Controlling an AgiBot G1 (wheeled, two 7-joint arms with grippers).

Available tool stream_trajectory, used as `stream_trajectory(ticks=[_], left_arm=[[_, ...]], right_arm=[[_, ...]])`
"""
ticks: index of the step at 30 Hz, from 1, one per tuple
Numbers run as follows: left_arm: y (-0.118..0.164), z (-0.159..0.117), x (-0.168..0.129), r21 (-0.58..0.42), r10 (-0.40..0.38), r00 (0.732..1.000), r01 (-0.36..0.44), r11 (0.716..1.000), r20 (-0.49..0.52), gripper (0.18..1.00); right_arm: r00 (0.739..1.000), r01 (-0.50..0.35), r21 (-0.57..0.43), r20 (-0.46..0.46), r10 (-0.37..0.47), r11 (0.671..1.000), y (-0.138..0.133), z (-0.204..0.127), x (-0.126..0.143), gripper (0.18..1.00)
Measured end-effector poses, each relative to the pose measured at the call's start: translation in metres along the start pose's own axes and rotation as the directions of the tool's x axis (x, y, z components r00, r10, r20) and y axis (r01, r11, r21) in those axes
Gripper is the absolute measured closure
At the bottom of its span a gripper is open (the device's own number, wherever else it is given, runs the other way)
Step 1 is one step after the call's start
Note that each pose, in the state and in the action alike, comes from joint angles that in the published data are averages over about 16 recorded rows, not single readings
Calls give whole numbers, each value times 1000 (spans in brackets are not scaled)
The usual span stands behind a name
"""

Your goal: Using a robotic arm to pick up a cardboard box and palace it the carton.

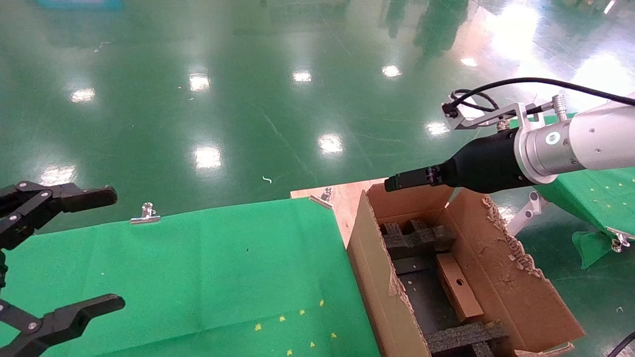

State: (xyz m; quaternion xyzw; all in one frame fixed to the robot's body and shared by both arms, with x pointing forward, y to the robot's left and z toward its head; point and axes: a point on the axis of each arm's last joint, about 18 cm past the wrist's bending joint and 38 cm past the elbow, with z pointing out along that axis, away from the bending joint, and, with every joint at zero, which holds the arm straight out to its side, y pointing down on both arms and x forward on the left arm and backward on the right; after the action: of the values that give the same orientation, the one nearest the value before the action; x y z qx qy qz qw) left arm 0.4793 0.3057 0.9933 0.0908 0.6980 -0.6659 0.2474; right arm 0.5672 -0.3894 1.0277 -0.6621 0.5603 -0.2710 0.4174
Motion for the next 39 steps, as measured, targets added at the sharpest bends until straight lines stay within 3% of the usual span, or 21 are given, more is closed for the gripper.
stream_trajectory(ticks=[10, 18, 27, 39], left_arm=[[0, 0, 0, 0, 0, 1000, 0, 1000, 0, 183], [0, 0, 0, 0, 0, 1000, 0, 1000, 0, 183], [0, 0, 0, 0, 0, 1000, 0, 1000, 0, 183], [0, 0, 0, 0, 0, 1000, 0, 1000, 0, 183]], right_arm=[[987, 111, -21, 119, -108, 994, 9, 12, -22, 178], [933, 238, 2, 278, -229, 971, 19, 18, -48, 178], [825, 354, 94, 438, -358, 931, 31, 19, -73, 178], [630, 432, 307, 570, -527, 848, 46, 9, -97, 178]])
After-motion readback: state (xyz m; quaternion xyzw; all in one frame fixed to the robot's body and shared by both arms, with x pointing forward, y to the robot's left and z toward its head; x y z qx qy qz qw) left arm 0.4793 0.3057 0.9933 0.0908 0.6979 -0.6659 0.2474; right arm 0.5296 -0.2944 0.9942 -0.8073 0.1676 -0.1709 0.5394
